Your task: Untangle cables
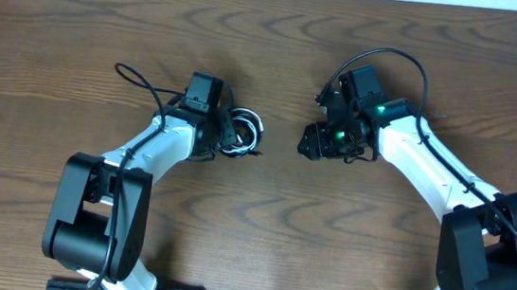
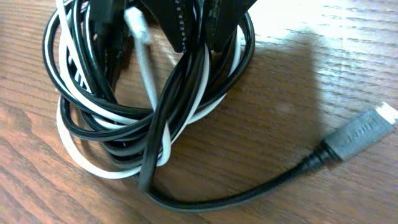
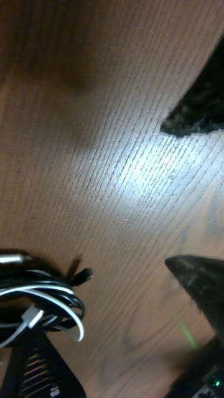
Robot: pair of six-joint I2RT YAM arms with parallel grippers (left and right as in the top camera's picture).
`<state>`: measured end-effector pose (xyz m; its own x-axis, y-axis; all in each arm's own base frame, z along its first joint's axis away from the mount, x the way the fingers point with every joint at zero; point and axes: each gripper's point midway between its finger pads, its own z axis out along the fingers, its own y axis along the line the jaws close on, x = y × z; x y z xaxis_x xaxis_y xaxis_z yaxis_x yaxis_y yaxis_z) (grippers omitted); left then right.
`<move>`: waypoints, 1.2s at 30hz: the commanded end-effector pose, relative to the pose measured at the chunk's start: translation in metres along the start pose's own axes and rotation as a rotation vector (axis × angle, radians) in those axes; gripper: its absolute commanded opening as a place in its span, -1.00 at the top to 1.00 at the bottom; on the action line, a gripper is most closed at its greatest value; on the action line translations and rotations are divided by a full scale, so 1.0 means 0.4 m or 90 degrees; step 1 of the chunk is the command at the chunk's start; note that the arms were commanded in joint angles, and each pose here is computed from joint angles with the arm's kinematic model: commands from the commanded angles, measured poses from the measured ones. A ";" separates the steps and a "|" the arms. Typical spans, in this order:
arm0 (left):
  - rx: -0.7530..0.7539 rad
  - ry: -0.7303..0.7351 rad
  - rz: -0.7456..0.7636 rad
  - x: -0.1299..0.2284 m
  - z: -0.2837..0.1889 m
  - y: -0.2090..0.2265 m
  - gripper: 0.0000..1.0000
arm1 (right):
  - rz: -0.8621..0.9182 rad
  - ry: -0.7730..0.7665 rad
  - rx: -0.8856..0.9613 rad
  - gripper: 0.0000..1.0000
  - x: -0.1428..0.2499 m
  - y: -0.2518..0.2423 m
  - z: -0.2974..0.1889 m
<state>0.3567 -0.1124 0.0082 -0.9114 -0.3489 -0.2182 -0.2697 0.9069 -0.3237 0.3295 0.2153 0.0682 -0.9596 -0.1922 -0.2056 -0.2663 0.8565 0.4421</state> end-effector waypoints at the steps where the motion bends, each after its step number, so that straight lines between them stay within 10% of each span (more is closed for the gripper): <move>1: 0.059 0.024 0.006 0.021 -0.027 -0.041 0.85 | -0.022 -0.019 -0.006 0.04 -0.018 0.019 -0.016; 20: 0.419 -0.062 0.184 0.051 -0.439 -0.297 0.85 | -0.161 -0.240 -0.151 -0.23 -0.090 0.238 -0.320; 36: 0.609 -0.009 0.185 0.076 -0.548 -0.399 0.85 | -0.045 -0.171 -0.131 -0.15 -0.072 0.193 -0.247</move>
<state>0.3129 -0.2115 0.2445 -0.8759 -0.1569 -0.4563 0.3483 0.4488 -0.8230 0.3247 0.2377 0.1932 -0.8758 -0.1213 -0.4672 -0.4036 0.7151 0.5707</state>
